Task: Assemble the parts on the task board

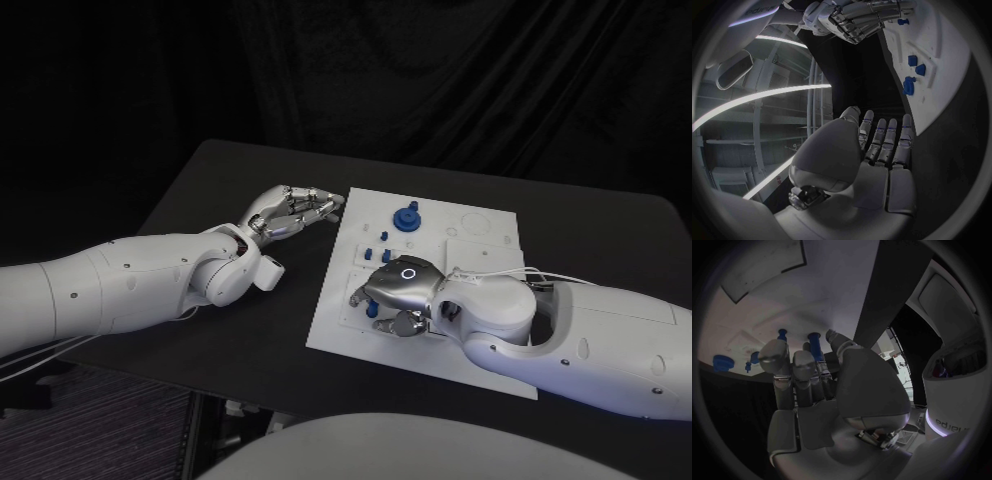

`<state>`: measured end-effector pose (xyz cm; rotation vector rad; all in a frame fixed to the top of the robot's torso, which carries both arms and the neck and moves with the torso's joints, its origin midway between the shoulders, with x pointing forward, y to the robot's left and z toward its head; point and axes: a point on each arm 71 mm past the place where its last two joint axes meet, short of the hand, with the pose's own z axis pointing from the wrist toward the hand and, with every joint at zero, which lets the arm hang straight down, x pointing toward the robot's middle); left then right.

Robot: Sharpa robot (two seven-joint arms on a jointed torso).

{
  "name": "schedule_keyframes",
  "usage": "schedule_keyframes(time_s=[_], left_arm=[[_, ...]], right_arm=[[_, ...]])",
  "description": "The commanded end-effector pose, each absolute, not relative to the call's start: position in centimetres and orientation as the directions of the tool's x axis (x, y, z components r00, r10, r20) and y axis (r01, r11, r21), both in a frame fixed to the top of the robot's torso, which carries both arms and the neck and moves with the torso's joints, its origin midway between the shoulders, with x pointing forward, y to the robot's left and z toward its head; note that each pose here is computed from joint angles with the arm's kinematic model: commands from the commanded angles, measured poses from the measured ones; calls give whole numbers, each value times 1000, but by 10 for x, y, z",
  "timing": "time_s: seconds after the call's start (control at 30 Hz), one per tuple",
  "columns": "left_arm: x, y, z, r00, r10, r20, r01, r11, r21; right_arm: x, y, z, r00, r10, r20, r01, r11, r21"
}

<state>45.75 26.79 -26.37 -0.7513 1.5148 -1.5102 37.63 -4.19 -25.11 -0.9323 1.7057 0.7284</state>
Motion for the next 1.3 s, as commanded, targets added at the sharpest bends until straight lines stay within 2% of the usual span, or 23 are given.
schedule_keyframes(time_s=[0.03, 0.2, 0.4, 0.6, 0.73, 0.83, 0.97, 1.03, 1.1, 1.3], left_arm=[[456, 266, -258, -471, -872, -136, 227, 30, -973], [455, 266, -258, -470, -872, -137, 227, 30, -973], [455, 267, -259, -467, -874, -138, 227, 33, -973], [455, 268, -259, -464, -875, -139, 228, 34, -973], [454, 268, -259, -464, -875, -139, 227, 34, -973], [454, 268, -259, -462, -876, -140, 226, 36, -973], [455, 268, -260, -459, -877, -142, 227, 39, -973], [455, 267, -260, -460, -876, -142, 227, 38, -973], [455, 265, -260, -463, -875, -140, 228, 35, -973], [454, 262, -259, -469, -873, -136, 229, 29, -973]], right_arm=[[376, -44, -255, -215, -262, -941, -853, 520, 50], [378, -50, -252, -211, -222, -952, -846, 529, 64], [382, -64, -237, -163, -90, -983, -840, 536, 90], [391, -85, -199, -68, 72, -995, -836, 541, 96], [400, -107, -168, -27, 142, -989, -809, 578, 105], [412, -127, -152, -65, 149, -987, -757, 637, 146], [428, -159, -141, -175, 146, -974, -642, 733, 226], [432, -175, -141, -245, 161, -956, -574, 770, 277], [434, -197, -144, -348, 195, -917, -464, 814, 349], [429, -233, -154, -469, 207, -859, -279, 888, 366]])
